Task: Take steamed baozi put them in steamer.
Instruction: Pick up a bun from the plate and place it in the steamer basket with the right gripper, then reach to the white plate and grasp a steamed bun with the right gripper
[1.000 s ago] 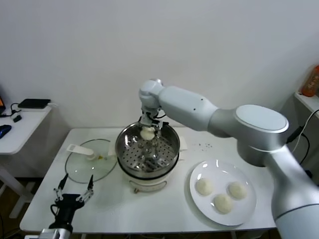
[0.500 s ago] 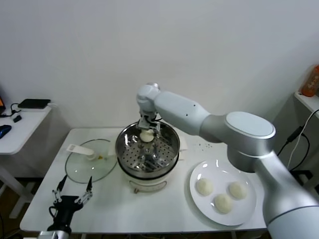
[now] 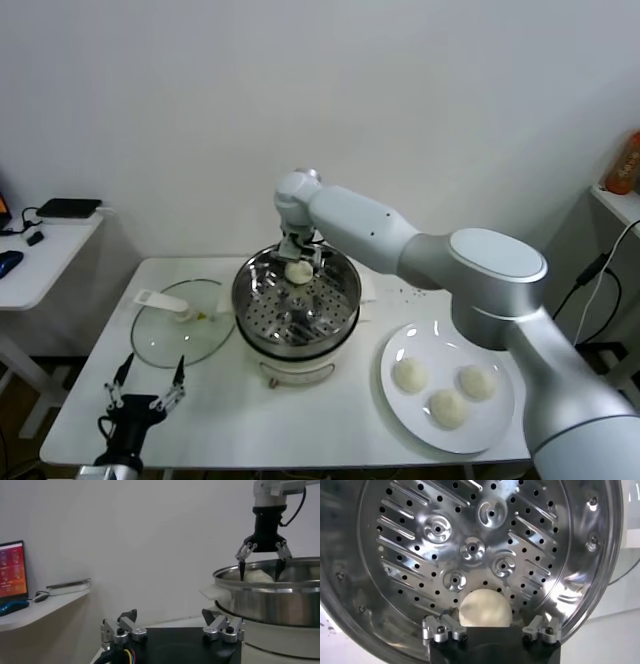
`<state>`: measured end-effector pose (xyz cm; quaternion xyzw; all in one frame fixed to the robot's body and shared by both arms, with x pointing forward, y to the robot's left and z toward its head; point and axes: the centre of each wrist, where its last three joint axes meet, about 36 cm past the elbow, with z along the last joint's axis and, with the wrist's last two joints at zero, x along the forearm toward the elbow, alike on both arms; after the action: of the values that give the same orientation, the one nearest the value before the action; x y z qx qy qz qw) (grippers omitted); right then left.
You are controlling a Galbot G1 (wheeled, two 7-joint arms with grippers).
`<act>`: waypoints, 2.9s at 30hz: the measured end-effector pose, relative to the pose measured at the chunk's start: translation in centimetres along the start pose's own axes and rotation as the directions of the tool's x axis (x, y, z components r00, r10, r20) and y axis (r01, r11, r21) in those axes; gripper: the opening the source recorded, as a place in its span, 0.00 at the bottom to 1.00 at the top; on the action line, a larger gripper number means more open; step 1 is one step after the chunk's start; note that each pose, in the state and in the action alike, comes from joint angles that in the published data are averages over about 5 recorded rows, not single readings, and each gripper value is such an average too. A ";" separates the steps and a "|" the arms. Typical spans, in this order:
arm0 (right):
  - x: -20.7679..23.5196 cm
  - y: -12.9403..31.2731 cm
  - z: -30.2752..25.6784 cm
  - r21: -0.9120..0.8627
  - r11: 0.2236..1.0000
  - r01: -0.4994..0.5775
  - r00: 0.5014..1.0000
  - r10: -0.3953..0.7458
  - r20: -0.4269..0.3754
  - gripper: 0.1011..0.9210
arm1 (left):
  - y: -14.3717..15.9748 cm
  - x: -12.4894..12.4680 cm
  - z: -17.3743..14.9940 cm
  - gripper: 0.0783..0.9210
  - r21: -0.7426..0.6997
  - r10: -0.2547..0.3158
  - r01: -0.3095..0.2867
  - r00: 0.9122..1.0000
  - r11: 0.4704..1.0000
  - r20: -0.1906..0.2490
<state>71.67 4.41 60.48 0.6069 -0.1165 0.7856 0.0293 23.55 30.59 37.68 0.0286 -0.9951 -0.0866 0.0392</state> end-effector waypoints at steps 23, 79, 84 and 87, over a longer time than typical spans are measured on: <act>13.2 13.1 5.1 -0.373 0.927 0.033 0.997 -0.005 0.075 0.88 | -0.9 0.0 -0.7 0.88 0.004 0.011 -0.011 1.000 1.000 0.006; -6.7 35.9 -8.4 -0.920 0.304 0.247 0.954 0.089 0.286 0.88 | -2.2 0.6 -0.2 0.88 0.029 0.038 -0.037 0.999 0.999 -0.008; -7.6 35.6 -8.8 -0.918 0.308 0.249 0.954 0.085 0.287 0.88 | -2.1 0.6 -0.1 0.88 0.027 0.035 -0.035 0.999 0.999 -0.011; -8.0 35.5 -9.0 -0.917 0.310 0.250 0.954 0.082 0.288 0.88 | -2.1 0.6 0.0 0.88 0.028 0.035 -0.035 0.999 0.999 -0.011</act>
<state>58.64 -27.33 45.42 0.5840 -0.5248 0.4700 0.4032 23.10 28.54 37.38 0.0123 -0.9963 -0.0721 0.0461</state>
